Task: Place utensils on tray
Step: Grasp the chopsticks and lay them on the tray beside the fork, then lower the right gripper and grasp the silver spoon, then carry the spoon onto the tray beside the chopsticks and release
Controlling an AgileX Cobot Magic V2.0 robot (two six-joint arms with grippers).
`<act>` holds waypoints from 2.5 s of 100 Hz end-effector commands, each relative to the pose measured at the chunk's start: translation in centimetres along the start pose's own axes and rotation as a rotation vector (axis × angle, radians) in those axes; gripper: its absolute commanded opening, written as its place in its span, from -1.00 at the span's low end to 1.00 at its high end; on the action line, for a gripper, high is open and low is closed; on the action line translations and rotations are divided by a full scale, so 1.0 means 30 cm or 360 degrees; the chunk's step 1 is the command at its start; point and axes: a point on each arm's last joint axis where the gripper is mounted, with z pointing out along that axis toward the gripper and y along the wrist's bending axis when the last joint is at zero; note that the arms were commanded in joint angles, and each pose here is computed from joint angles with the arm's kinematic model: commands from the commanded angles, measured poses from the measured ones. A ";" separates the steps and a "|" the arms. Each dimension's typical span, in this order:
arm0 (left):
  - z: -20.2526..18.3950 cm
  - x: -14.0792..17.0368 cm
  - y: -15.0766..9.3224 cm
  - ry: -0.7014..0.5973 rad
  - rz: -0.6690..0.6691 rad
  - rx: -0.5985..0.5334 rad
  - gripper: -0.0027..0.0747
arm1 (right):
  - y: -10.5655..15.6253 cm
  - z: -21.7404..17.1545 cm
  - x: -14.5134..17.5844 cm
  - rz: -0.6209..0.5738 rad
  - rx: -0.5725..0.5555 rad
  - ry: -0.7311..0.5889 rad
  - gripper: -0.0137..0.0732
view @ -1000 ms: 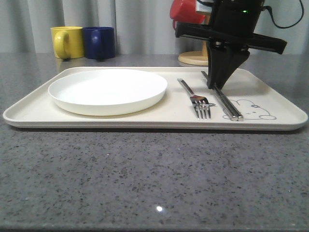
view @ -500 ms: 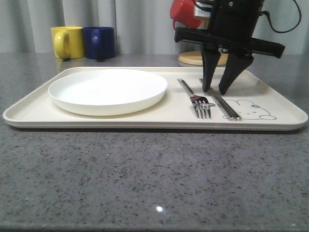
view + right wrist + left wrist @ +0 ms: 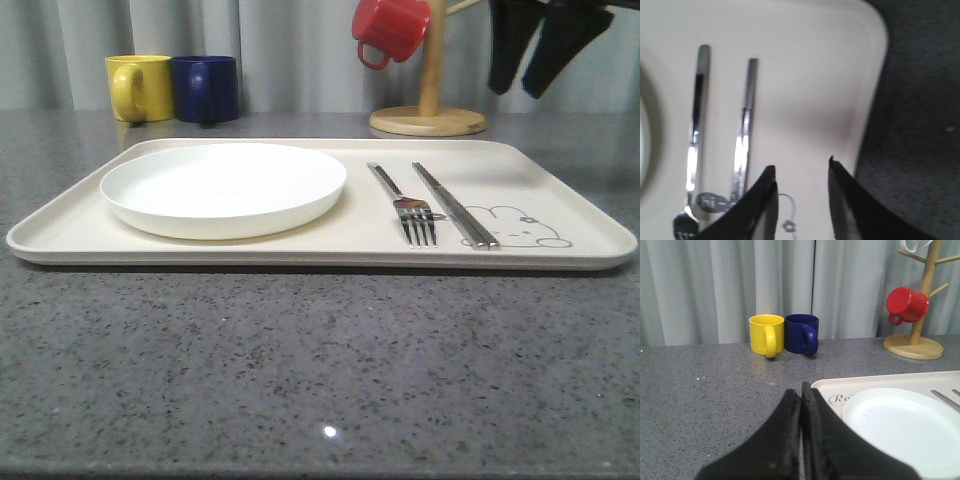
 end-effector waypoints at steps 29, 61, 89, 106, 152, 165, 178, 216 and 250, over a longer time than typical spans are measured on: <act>-0.003 -0.050 0.006 -0.0152 -0.0020 -0.0033 -0.98 | -0.327 -0.180 0.003 0.0106 0.0175 -0.0132 -0.06; -0.003 -0.050 0.006 -0.0152 -0.0020 -0.0033 -0.98 | -0.493 -0.217 0.021 0.0113 0.0270 -0.0166 -0.06; -0.003 -0.050 0.006 -0.0152 -0.0020 -0.0033 -0.98 | -0.529 -0.221 0.025 0.0093 0.0293 -0.0176 -0.06; -0.003 -0.050 0.006 -0.0152 -0.0020 -0.0033 -0.98 | -0.532 -0.210 0.023 0.0069 0.0293 -0.0164 -0.06; -0.003 -0.050 0.006 -0.0152 -0.0020 -0.0033 -0.98 | -0.566 -0.057 0.016 0.0097 0.0206 0.0036 -0.06; -0.003 -0.050 0.006 -0.0152 -0.0020 -0.0033 -0.98 | -0.574 -0.018 0.029 0.0108 0.0200 0.0066 -0.06; -0.003 -0.050 0.006 -0.0152 -0.0020 -0.0033 -0.98 | -0.578 0.010 0.042 0.0115 0.0199 0.0081 -0.06; -0.003 -0.050 0.006 -0.0152 -0.0020 -0.0033 -0.98 | -0.587 0.057 0.052 0.0126 0.0187 0.0123 -0.06; -0.003 -0.050 0.006 -0.0152 -0.0020 -0.0033 -0.98 | -0.593 0.095 0.052 0.0139 0.0162 0.0170 -0.14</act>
